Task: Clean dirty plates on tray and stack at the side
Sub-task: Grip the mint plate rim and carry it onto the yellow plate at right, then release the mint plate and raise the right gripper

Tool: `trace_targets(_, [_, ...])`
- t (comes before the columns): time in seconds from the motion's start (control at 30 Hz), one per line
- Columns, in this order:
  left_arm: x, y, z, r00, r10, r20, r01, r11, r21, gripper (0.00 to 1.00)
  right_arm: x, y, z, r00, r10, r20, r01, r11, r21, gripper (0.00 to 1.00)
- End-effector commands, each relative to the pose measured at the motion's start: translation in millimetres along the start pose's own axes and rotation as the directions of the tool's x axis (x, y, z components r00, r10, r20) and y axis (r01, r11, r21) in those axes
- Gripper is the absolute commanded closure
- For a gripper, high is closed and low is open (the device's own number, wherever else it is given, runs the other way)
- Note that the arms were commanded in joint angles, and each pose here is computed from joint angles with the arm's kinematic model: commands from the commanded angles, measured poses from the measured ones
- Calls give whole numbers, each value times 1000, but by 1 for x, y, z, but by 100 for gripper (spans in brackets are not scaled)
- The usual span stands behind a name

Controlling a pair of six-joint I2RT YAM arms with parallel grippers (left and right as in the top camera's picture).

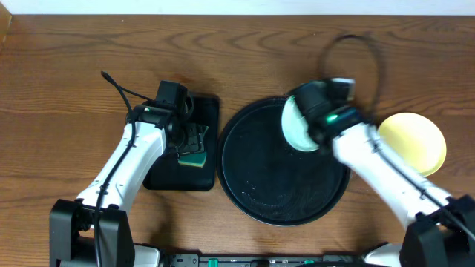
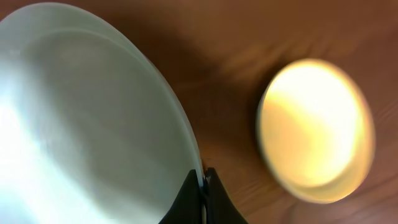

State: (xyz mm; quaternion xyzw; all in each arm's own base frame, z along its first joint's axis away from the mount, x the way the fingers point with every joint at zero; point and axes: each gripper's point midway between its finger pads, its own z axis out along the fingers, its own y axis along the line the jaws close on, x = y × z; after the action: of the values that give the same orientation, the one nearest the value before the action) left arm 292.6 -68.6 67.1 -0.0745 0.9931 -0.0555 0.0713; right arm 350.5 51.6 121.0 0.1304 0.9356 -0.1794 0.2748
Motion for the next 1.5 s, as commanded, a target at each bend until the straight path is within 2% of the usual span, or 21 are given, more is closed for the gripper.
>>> trace_targets(0.0, [2,3,4,1000,11,-13,-12,1000,-12,24,10,-1,14,959,180,-220,-220,960,-174,99])
trace_targets(0.17, [2,3,4,1000,11,-13,-11,1000,-12,24,10,-41,39,883,313,-349,-391,903,-181,99])
trace_targets(0.37, [2,3,4,1000,11,-13,-12,1000,-12,23,37,-109,76,758,502,-418,-565,824,-35,99])
trace_targets(0.53, [2,3,4,1000,11,-13,-12,1000,-12,23,48,-161,100,585,679,-445,-762,648,-13,99])
trace_targets(0.77, [2,3,4,1000,11,-13,-11,1000,-12,23,71,-228,110,426,817,-389,-859,500,109,99])
trace_targets(0.93, [2,3,4,1000,11,-13,-11,1000,-12,24,92,-242,113,379,841,-386,-873,463,152,99])
trace_targets(1.13, [2,3,4,1000,11,-13,-11,1000,-12,23,108,-233,120,378,837,-395,-871,466,154,98])
trace_targets(1.33, [2,3,4,1000,11,-13,-11,1000,-12,23,101,-217,119,391,810,-436,-877,473,91,96])
trace_targets(1.47, [2,3,4,1000,11,-13,-11,1000,-11,24,94,-199,114,415,760,-500,-878,479,0,84])
